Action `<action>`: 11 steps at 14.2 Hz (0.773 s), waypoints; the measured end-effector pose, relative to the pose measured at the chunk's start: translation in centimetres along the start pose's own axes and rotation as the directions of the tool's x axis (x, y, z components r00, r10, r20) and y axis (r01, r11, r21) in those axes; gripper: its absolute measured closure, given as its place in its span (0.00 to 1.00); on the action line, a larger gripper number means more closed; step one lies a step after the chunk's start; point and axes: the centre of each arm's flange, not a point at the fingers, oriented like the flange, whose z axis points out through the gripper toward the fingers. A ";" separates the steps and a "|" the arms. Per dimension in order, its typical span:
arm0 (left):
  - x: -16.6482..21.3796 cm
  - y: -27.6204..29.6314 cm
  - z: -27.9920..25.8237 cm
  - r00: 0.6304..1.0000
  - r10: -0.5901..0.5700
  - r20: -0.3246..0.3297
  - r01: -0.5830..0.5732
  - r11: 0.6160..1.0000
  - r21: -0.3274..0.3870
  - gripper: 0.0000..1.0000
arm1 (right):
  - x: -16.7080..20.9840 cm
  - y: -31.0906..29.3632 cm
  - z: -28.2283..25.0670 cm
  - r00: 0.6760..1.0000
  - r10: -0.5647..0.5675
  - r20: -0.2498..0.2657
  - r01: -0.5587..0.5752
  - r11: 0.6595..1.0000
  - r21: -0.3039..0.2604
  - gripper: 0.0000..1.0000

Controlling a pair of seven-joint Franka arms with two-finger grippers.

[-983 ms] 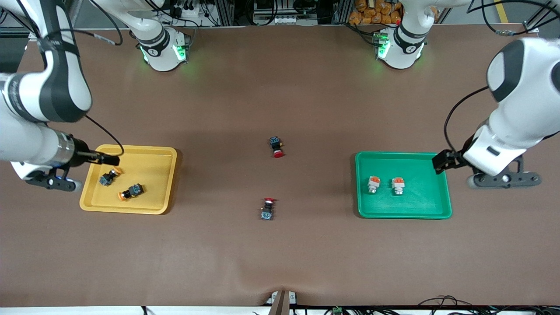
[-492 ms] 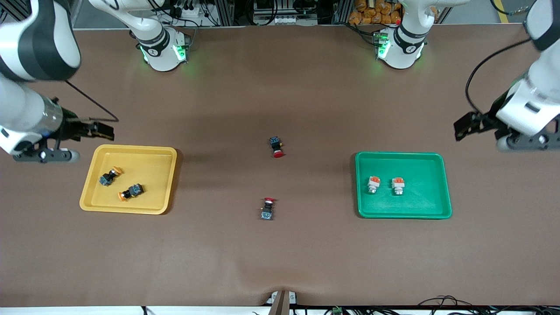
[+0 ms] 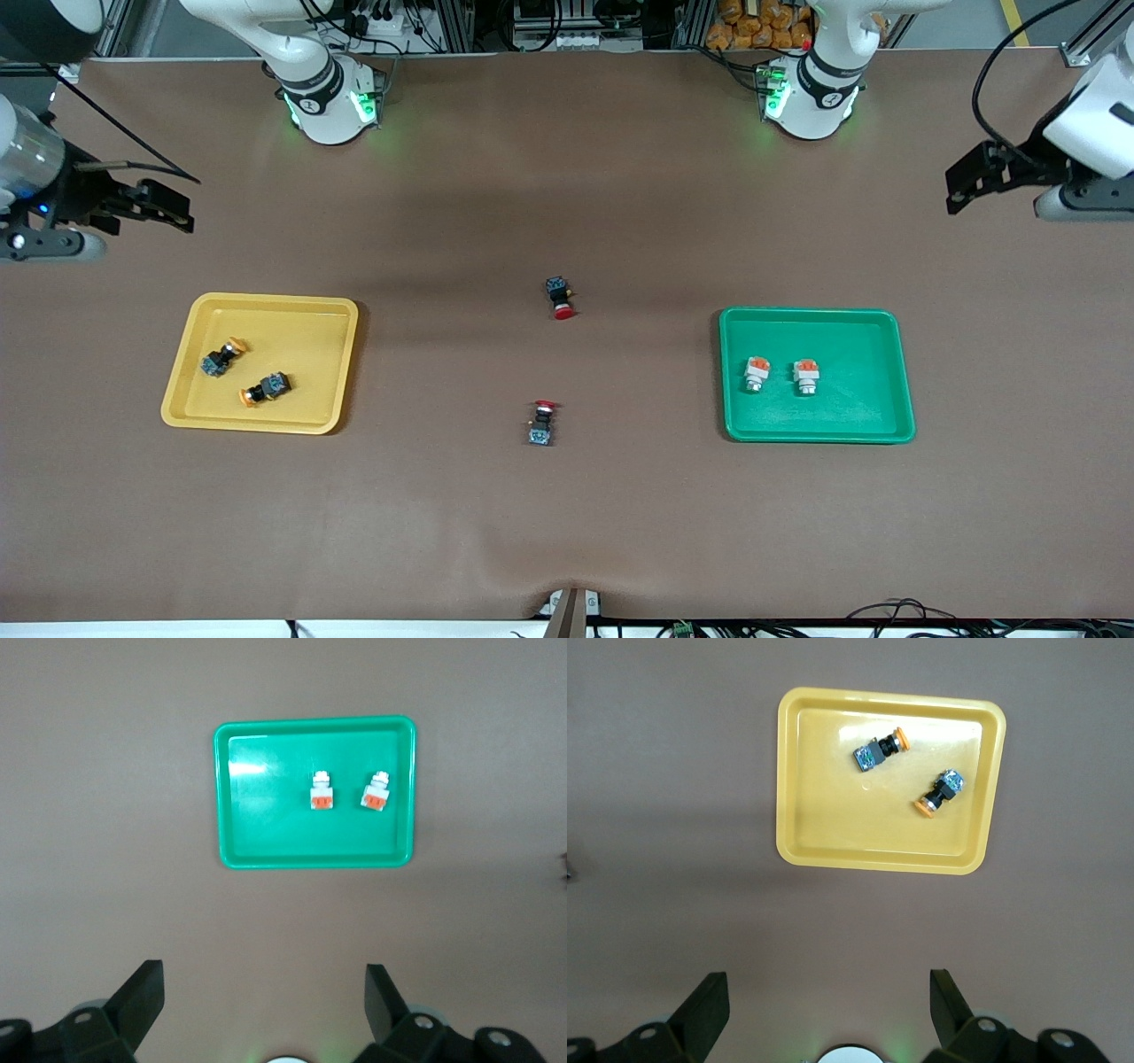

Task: Place green and yellow buttons in trays

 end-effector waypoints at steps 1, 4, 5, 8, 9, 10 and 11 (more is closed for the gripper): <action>-0.3 -0.1 -0.3 1.000 0.001 -0.003 -0.001 1.000 0.000 0.00 | 0.0 0.3 -0.8 1.000 0.007 -0.017 -0.007 1.000 0.017 0.00; -0.5 -1.1 -0.3 1.000 0.018 -0.004 -0.018 1.000 -0.003 0.00 | -0.5 1.2 -3.6 0.998 0.023 -0.052 -0.020 0.998 0.062 0.00; -0.4 -1.3 -0.2 1.000 0.019 0.000 -0.019 1.000 -0.005 0.00 | -0.7 1.3 -4.1 0.998 0.024 -0.053 -0.020 0.998 0.067 0.00; -0.4 -0.9 0.2 1.000 0.021 0.008 -0.021 0.999 -0.048 0.00 | -1.0 1.0 -4.2 0.999 0.031 -0.032 -0.028 0.997 0.078 0.00; -0.3 -0.8 0.3 1.000 0.023 0.011 -0.022 0.998 -0.061 0.00 | -1.0 1.0 -4.1 0.999 0.032 -0.022 -0.031 0.997 0.078 0.00; -0.2 -0.7 0.5 1.000 0.023 0.015 -0.022 0.998 -0.066 0.00 | -0.9 1.0 -3.9 0.999 0.034 -0.015 -0.032 0.996 0.078 0.00; -0.2 -0.7 0.7 1.000 0.023 0.018 -0.022 0.998 -0.067 0.00 | -0.9 1.0 -3.8 0.999 0.034 -0.010 -0.034 0.996 0.078 0.00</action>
